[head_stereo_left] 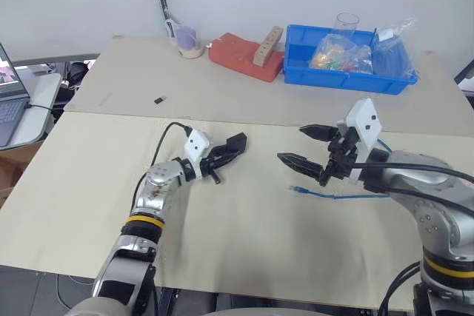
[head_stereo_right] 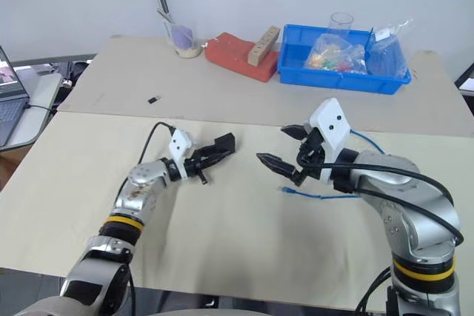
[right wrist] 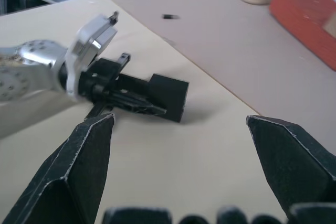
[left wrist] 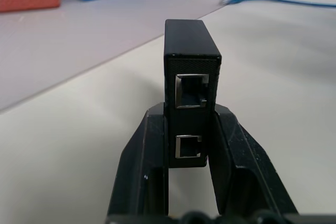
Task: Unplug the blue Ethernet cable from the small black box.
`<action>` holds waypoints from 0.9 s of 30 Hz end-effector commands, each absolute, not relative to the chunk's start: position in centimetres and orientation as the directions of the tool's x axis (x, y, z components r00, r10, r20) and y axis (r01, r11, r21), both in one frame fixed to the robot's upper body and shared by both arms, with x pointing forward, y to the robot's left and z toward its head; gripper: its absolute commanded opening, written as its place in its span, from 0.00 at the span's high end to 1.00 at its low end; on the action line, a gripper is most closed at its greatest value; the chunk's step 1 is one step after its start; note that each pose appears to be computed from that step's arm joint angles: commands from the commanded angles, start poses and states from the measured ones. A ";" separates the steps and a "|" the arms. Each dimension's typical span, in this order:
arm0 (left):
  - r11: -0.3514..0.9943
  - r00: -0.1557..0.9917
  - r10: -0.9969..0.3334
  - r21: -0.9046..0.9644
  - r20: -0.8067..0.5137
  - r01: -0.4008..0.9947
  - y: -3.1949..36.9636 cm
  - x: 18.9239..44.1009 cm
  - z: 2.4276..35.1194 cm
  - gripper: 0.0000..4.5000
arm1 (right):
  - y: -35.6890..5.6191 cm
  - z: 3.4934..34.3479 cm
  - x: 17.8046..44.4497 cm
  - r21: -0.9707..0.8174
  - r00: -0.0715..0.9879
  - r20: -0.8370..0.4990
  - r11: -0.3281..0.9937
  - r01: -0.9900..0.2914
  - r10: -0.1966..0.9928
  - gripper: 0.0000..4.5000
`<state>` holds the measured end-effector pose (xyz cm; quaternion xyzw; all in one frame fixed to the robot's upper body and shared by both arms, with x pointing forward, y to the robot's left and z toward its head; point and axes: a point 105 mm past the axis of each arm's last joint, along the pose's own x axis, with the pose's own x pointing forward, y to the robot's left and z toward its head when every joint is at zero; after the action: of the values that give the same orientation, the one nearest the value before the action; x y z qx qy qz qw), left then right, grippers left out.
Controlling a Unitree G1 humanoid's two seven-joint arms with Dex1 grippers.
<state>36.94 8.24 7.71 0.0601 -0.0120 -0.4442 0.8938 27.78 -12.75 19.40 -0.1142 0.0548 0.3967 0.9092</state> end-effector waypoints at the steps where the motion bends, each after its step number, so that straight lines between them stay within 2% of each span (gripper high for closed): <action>1: 0.626 0.638 -0.770 0.188 -0.003 0.757 7.9 38.0 8.2 0.88 | -12.8 20.2 27.5 -0.219 0.712 -0.155 0.679 -0.701 0.685 0.01; 3: 0.632 0.642 -0.766 0.186 0.002 0.753 7.7 38.2 7.9 0.88 | -12.9 20.2 27.5 -0.221 0.721 -0.154 0.687 -0.692 0.676 0.01; 11: 0.633 0.639 -0.769 0.166 0.017 0.756 9.0 37.9 8.2 0.02 | -13.7 20.1 27.6 -0.222 0.727 -0.163 0.693 -0.686 0.667 0.00; 15: 0.613 0.623 -0.782 0.170 -0.008 0.771 11.2 36.6 9.2 0.01 | -14.8 19.4 27.0 -0.206 0.685 -0.192 0.653 -0.729 0.703 0.00; 20: 0.509 0.541 -0.825 0.205 -0.161 0.836 14.5 32.2 12.0 0.01 | -17.0 18.6 26.4 -0.230 0.645 -0.248 0.602 -0.764 0.723 0.00; 23: 0.539 0.590 -0.772 0.248 -0.235 0.805 17.6 30.8 14.6 0.01 | -18.6 18.8 26.2 -0.232 0.651 -0.256 0.609 -0.759 0.714 0.00; 27: 0.562 0.628 -0.739 0.291 -0.243 0.774 19.0 29.9 16.5 0.01 | -20.1 18.2 26.0 -0.225 0.680 -0.275 0.642 -0.733 0.680 0.00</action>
<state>30.29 19.40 15.62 0.1899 0.0614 -0.4255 0.8827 26.04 -19.64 17.24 -0.1483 0.1032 0.3994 0.8988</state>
